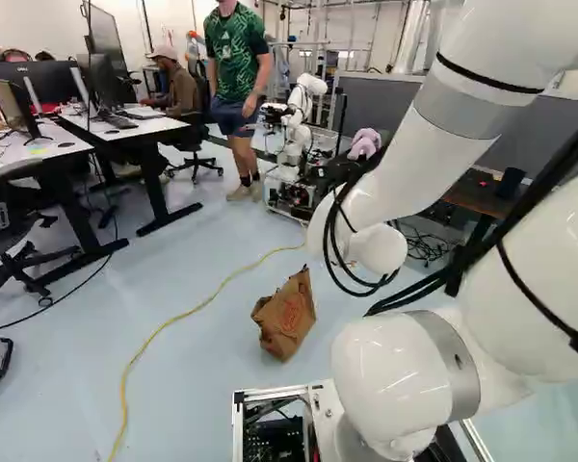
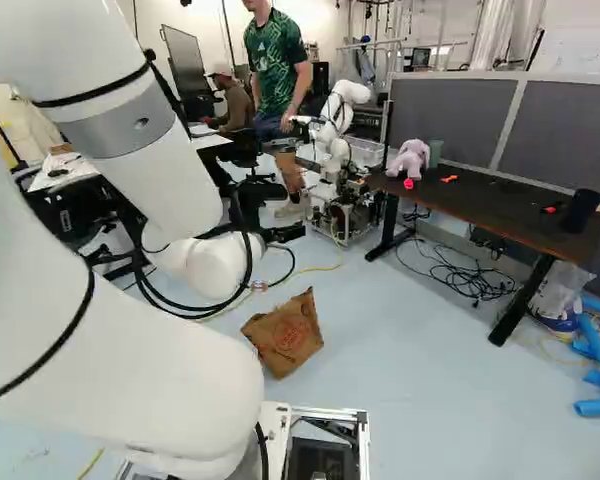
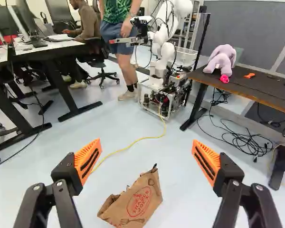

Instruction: Pick up the bag on the ground and place it on the table

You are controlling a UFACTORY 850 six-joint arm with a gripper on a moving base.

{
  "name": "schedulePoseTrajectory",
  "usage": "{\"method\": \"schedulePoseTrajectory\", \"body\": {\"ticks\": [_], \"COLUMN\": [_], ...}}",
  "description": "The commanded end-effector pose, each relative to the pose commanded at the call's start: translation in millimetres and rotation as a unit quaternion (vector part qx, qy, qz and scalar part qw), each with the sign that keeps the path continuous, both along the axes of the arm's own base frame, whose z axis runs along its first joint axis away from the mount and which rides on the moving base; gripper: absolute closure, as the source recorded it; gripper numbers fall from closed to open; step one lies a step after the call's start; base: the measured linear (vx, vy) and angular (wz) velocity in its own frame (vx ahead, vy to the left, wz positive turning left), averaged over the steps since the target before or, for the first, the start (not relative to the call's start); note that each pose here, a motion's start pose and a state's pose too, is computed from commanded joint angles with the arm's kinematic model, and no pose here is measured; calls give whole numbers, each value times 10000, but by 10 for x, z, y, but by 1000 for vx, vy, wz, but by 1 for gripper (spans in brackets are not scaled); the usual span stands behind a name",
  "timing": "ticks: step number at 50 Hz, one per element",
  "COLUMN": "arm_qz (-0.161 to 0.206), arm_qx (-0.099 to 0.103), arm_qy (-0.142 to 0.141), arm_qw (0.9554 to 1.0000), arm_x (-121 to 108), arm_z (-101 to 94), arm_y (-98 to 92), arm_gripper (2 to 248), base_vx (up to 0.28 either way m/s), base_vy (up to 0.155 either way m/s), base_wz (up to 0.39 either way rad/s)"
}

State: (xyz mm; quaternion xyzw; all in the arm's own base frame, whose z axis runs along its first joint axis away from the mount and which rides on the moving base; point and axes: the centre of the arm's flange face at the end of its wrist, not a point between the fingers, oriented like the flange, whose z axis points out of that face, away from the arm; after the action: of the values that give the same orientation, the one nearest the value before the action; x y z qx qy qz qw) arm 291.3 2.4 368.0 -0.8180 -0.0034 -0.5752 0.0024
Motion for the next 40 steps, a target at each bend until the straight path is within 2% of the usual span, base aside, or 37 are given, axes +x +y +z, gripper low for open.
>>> {"method": "schedulePoseTrajectory", "body": {"ticks": [16,31,40], "arm_qz": [51,176,190], "arm_qx": [-2,-9,6], "arm_qy": [120,479,800], "arm_qw": [9999,9987,9966], "arm_x": [201,469,653], "arm_z": [5,-31,-118], "arm_y": [33,128,187], "arm_gripper": [3,3,3], "base_vx": [0,0,0], "base_vy": [0,0,0], "base_wz": [0,0,0]}}
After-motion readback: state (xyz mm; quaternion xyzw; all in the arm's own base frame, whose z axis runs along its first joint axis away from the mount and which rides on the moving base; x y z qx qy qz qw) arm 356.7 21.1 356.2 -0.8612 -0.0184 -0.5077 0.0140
